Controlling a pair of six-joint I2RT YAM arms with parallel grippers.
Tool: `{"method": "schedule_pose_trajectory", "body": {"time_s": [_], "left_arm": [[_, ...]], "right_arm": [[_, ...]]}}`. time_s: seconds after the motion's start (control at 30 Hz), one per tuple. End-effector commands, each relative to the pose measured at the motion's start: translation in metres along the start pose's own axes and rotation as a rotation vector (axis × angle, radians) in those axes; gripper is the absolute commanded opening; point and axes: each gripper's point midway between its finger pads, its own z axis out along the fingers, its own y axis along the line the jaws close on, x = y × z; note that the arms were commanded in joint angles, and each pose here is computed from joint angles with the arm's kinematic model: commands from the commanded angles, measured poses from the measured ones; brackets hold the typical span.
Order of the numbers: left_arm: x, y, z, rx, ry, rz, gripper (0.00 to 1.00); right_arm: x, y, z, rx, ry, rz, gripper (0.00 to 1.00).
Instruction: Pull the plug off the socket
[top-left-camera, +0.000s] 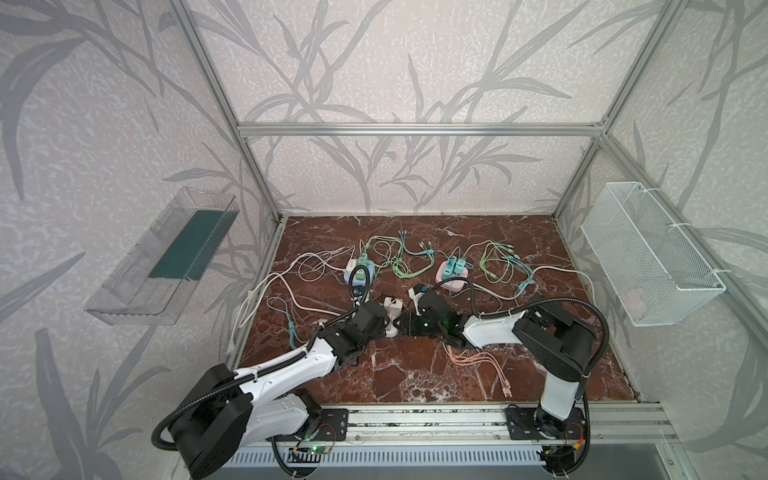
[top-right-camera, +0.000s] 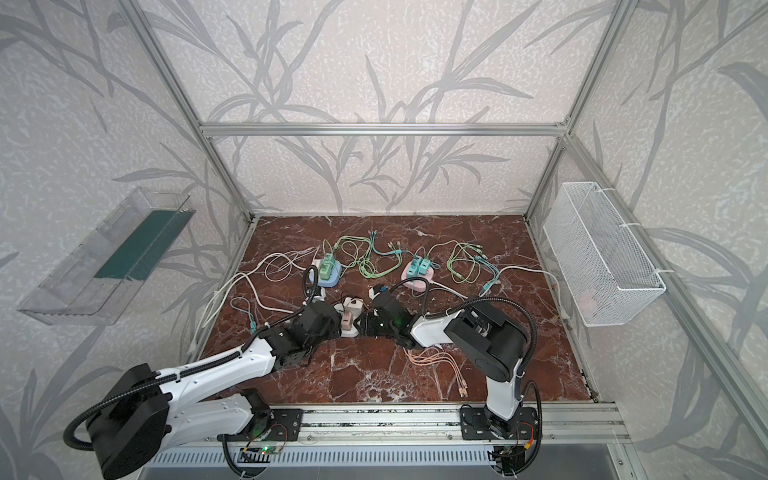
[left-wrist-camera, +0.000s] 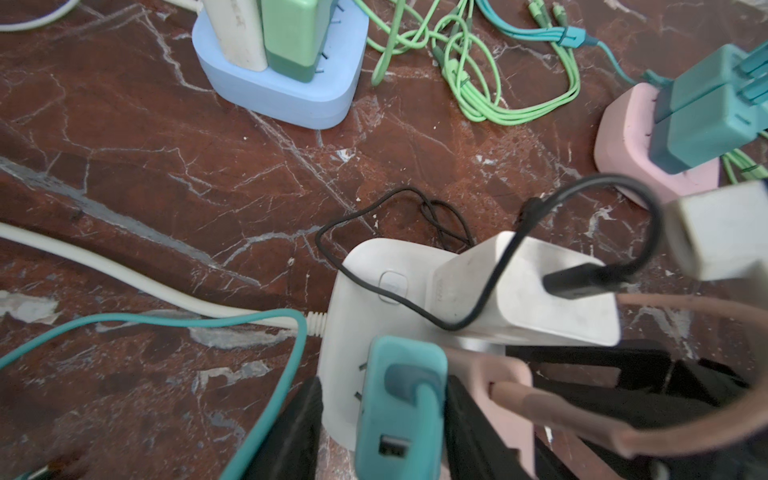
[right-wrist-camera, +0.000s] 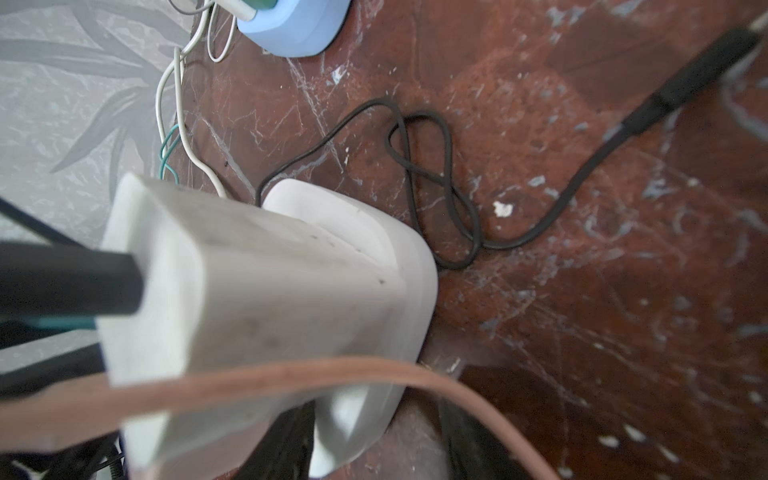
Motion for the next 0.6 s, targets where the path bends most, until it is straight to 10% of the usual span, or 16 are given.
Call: {"method": "schedule_pose_trajectory", "body": {"time_s": [0.0, 0.57], "left_arm": [[-0.003, -0.007, 0.002, 0.007, 0.009, 0.014, 0.47], [0.005, -0.029, -0.001, 0.070, 0.046, 0.041, 0.26]], "right_arm": [[-0.006, 0.002, 0.001, -0.020, -0.016, -0.002, 0.50], [-0.001, -0.004, 0.002, -0.039, 0.007, -0.005, 0.49]]}}
